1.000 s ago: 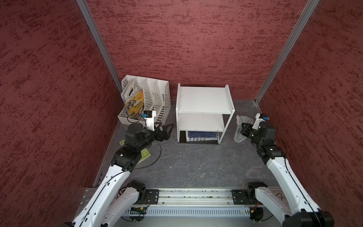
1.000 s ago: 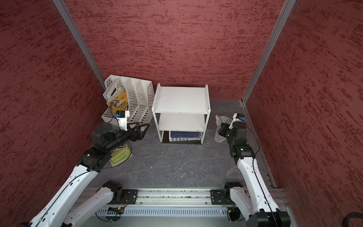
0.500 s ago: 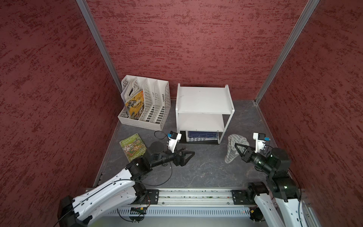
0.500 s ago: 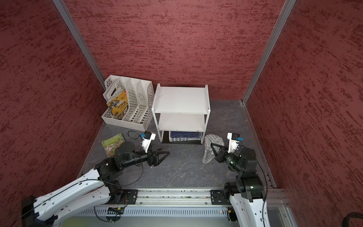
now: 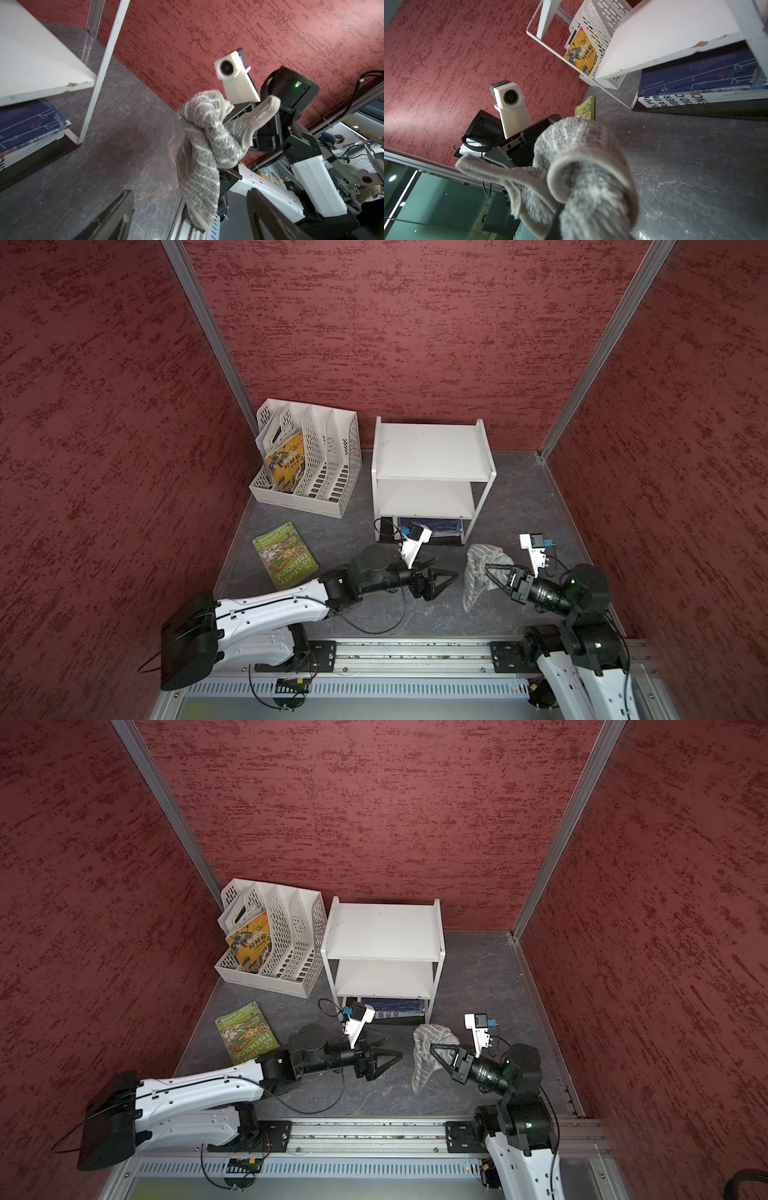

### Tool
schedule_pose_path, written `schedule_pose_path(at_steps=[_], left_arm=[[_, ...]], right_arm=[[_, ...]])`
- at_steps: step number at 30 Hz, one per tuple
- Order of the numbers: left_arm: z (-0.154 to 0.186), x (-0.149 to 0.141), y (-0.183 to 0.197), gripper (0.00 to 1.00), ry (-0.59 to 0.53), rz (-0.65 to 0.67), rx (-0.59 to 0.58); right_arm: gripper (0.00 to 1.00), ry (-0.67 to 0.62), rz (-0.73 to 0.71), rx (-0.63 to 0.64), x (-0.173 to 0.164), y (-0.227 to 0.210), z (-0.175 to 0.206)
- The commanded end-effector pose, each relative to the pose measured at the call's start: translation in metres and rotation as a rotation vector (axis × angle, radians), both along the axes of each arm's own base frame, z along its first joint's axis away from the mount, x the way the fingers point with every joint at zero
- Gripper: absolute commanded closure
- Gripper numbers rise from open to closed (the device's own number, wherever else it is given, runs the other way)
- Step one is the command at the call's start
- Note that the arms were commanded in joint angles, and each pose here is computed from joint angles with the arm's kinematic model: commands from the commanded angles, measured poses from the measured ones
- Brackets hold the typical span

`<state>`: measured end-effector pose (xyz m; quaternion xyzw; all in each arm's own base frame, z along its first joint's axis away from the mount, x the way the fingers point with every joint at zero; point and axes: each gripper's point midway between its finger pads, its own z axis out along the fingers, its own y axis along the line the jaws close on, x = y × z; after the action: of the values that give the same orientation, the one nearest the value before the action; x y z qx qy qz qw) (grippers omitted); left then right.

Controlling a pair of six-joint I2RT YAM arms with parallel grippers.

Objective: Wipe the bookshelf clean with a cloth
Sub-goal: Adjust the cleaning item.

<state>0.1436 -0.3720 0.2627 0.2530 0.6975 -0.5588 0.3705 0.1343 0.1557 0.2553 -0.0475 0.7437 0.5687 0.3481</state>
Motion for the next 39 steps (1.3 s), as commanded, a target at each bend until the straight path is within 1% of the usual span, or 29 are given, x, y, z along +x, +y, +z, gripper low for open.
schedule_pose_path(at_steps=[1,5,7,10,12,14,17,19,22,23,24,28,31,33,35,39], left_arm=[[0.035,0.000,-0.012,0.14,-0.039,-0.028,-0.139],[0.033,0.003,-0.028,0.17,-0.025,-0.057,-0.147],[0.033,0.004,-0.037,0.20,-0.013,-0.082,-0.154],[0.028,0.008,-0.049,0.27,0.005,-0.103,-0.147],[0.023,0.011,-0.055,0.34,0.020,-0.107,-0.136],[0.018,0.015,-0.057,0.44,0.036,-0.108,-0.132],[0.017,0.020,-0.052,0.65,0.055,-0.111,-0.159],[0.018,0.023,-0.046,0.78,0.057,-0.101,-0.175],[0.018,0.026,-0.034,0.95,0.053,-0.081,-0.175],[0.018,0.026,-0.029,0.99,0.049,-0.074,-0.172],[0.019,0.027,-0.023,1.00,0.043,-0.063,-0.170],[0.023,0.030,0.012,1.00,0.010,0.022,-0.147],[0.030,0.028,0.049,1.00,-0.032,0.111,-0.122],[0.034,0.027,0.078,1.00,-0.048,0.176,-0.097],[0.039,0.026,0.110,1.00,-0.058,0.248,-0.078],[0.054,0.030,0.176,1.00,-0.091,0.439,-0.050]], right_arm=[[0.97,-0.028,0.065,0.020,-0.008,0.006,0.003],[0.97,-0.030,0.076,0.037,-0.006,0.008,0.002],[0.97,-0.029,0.079,0.037,-0.006,0.009,0.001],[0.96,-0.035,0.086,0.046,-0.003,0.010,0.002],[0.95,-0.037,0.090,0.051,-0.002,0.011,0.002],[0.94,-0.033,0.093,0.048,0.000,0.013,0.000],[0.92,-0.025,0.089,0.036,0.005,0.013,-0.004],[0.88,-0.023,0.083,0.025,0.008,0.013,-0.006],[0.79,-0.036,0.057,0.013,0.014,0.012,-0.003],[0.73,-0.045,0.050,0.008,0.016,0.011,-0.002],[0.68,-0.055,0.044,0.000,0.018,0.011,0.000],[0.47,-0.098,-0.009,-0.079,0.026,0.005,0.013],[0.36,-0.153,-0.113,-0.168,0.037,-0.007,0.032],[0.32,-0.174,-0.224,-0.240,0.049,-0.023,0.046],[0.30,-0.189,-0.317,-0.305,0.063,-0.036,0.057],[0.30,-0.194,-0.428,-0.352,0.101,-0.048,0.075]])
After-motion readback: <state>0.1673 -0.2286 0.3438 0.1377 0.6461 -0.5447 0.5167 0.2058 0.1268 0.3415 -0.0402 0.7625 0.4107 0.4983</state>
